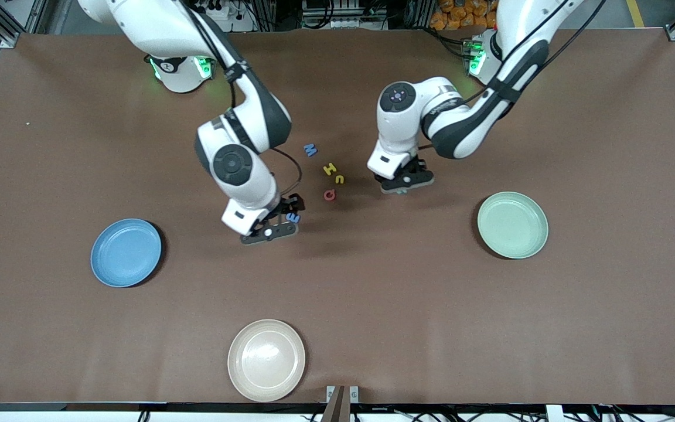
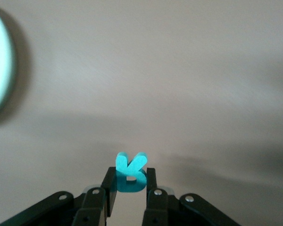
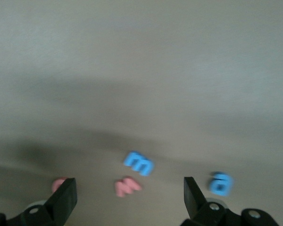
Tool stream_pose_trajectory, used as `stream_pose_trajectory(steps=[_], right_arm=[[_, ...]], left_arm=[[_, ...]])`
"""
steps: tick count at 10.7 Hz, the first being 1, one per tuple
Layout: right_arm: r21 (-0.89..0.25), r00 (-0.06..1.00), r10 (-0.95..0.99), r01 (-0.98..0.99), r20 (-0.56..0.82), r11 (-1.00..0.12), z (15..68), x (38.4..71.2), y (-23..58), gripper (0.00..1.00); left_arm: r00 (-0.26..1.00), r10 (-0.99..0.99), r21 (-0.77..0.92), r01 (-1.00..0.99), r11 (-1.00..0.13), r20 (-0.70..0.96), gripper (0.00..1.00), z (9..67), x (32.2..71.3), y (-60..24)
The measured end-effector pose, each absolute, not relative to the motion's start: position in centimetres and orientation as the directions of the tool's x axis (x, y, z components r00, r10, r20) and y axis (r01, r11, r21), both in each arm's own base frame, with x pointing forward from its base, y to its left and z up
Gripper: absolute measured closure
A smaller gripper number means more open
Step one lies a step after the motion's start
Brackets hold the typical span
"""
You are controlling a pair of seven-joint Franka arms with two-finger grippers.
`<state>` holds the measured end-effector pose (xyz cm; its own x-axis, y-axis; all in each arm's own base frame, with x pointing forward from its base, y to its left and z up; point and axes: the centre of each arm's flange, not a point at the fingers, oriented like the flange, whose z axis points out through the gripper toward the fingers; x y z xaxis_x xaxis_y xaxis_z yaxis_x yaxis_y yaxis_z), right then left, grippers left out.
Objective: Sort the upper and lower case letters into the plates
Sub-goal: 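Place the R on the green plate with the left gripper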
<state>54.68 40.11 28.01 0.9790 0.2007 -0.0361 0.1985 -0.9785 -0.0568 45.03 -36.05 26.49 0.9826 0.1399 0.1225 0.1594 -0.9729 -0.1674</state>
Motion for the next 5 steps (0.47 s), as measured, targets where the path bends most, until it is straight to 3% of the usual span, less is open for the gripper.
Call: stream_pose_trajectory(steps=[3, 5], right_arm=[[-0.042, 0.988, 0.148, 0.147, -0.031, -0.988, 21.8, 47.4, 49.0, 0.00], [-0.021, 0.993, 0.103, 0.102, -0.053, -0.995, 20.2, 44.5, 51.2, 0.00]], left_arm=[[0.996, 0.076, -0.237, 0.084, -0.968, 0.045, 0.72, 29.7, 50.9, -28.0], [1.000, 0.027, -0.227, 0.023, -0.974, -0.015, 0.72, 31.5, 54.4, -19.9]])
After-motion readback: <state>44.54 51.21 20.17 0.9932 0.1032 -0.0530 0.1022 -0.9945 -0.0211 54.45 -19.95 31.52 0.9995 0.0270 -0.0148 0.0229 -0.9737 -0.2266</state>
